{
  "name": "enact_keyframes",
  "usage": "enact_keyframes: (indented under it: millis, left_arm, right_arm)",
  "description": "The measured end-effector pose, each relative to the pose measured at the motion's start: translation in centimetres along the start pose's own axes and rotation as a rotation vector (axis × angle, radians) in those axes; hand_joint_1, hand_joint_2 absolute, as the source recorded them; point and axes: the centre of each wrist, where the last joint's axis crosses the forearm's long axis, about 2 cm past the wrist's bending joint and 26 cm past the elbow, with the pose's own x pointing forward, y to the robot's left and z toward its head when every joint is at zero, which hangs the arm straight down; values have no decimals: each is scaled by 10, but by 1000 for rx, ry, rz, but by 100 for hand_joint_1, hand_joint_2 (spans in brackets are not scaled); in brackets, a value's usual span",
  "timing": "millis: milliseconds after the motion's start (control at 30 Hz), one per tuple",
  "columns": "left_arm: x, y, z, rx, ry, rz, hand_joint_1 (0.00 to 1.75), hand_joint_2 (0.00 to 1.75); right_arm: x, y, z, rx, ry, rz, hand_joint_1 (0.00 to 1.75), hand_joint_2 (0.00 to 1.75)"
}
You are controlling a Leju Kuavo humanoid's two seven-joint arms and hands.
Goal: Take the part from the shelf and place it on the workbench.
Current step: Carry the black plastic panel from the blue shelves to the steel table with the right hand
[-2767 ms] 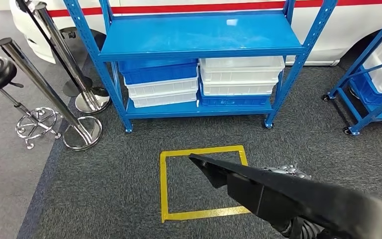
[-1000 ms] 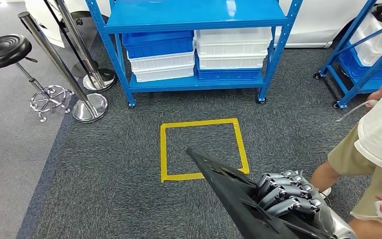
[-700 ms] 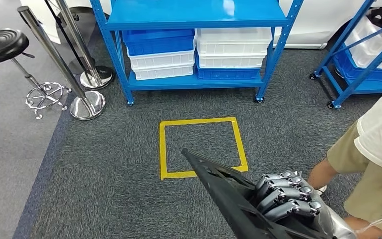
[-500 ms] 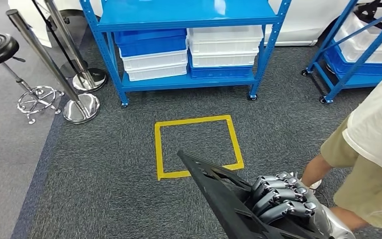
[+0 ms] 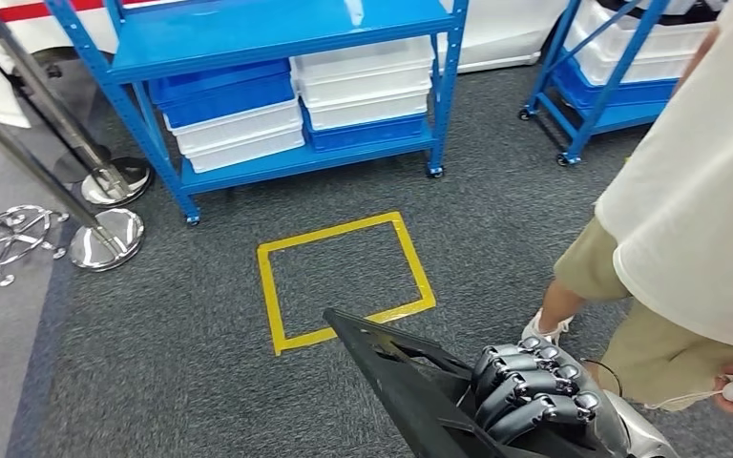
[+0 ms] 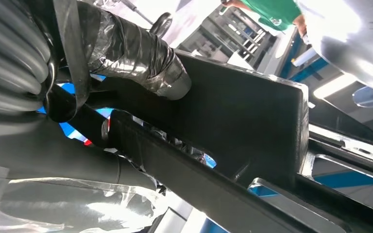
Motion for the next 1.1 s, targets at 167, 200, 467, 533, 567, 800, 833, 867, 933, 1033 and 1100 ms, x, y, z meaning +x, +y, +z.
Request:
enact_keyframes:
  millis: [167,200,467,533,567,800,833,867,933,1033,1100]
  left_arm:
    - [3,3,-2,7,-11,-16,0,175]
    - [5,2,-2,1,-17,-21,0,175]
    - [5,-4,-1,-25,-31,-44,0,175]
    - [5,-3,-1,-23,-30,-44,0,175]
    - [5,-3,-1,-22,-28,-44,0,175]
    - [6,-1,-2,-18,-21,-47,0,175]
    - [5,0,-1,-17,-17,-49,0,175]
    - [5,0,-1,-17,-12,-50,0,175]
    - [5,0,-2,-16,-3,-52,0,175]
    - [5,4,-2,-5,3,-50,0,175]
    - [5,9,-3,6,6,-47,0,175]
  right_arm:
    - [-2,-1,0,125,77,-41,175,175]
    - [-4,-2,2,162,111,-57,175,175]
    - [-21,8,49,219,308,-219,175,175]
    - [-20,11,62,211,337,-237,175,175]
    - [-20,11,67,207,350,-241,175,175]
    - [-19,11,84,193,423,-254,175,175]
    - [-19,11,85,194,432,-257,175,175]
    - [-19,11,87,194,442,-261,175,175]
    - [-20,11,90,187,456,-267,175,175]
    - [-21,9,91,149,438,-270,175,175]
    - [-21,9,91,113,412,-277,175,175]
